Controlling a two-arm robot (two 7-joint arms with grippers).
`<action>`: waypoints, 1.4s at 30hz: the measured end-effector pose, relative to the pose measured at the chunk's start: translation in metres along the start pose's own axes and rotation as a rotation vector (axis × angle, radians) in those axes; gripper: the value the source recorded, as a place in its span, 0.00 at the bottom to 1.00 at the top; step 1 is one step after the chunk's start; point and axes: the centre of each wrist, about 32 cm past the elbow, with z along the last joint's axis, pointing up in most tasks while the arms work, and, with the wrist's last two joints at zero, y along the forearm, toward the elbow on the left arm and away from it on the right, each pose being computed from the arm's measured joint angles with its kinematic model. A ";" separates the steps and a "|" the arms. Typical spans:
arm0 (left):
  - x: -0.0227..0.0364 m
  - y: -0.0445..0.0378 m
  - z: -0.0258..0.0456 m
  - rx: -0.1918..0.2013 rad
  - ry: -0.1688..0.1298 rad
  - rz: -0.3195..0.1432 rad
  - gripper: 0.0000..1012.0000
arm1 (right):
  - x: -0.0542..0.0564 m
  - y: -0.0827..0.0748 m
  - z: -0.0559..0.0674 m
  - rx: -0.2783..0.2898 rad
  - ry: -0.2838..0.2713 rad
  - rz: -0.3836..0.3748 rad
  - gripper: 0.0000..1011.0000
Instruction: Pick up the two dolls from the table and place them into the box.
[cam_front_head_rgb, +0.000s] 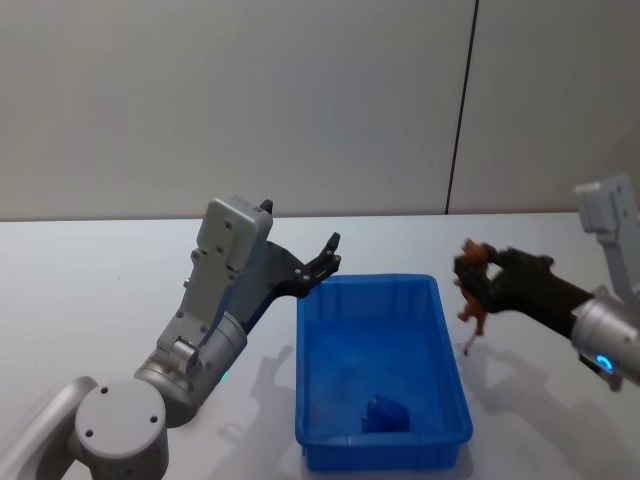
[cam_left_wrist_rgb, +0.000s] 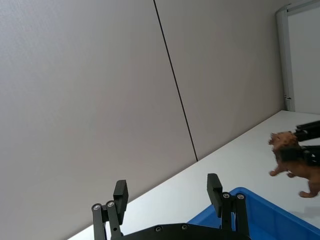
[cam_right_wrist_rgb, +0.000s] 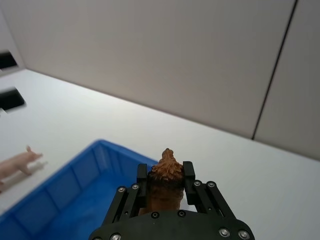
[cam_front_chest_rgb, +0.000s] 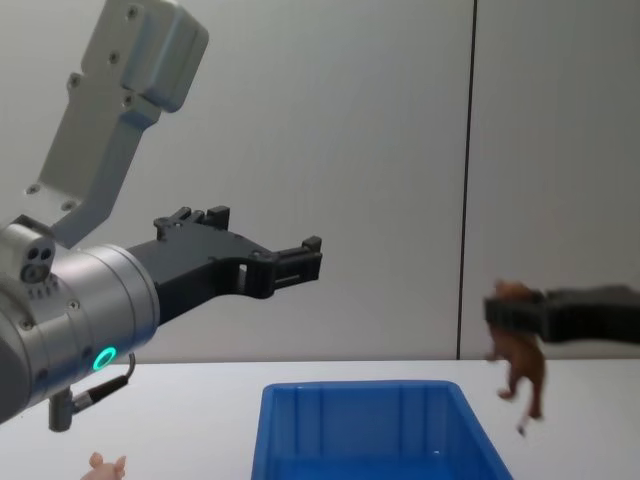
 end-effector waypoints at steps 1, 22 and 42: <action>0.0000 0.0000 0.0000 0.000 0.000 0.000 0.99 | -0.002 0.004 0.005 0.020 -0.002 0.013 0.40; 0.0000 0.0000 0.0000 0.000 0.000 0.000 0.99 | -0.030 0.042 0.014 0.047 0.037 0.137 0.40; 0.0000 0.0000 0.0000 0.000 0.000 0.000 0.99 | -0.039 0.050 -0.005 -0.021 0.076 0.156 0.81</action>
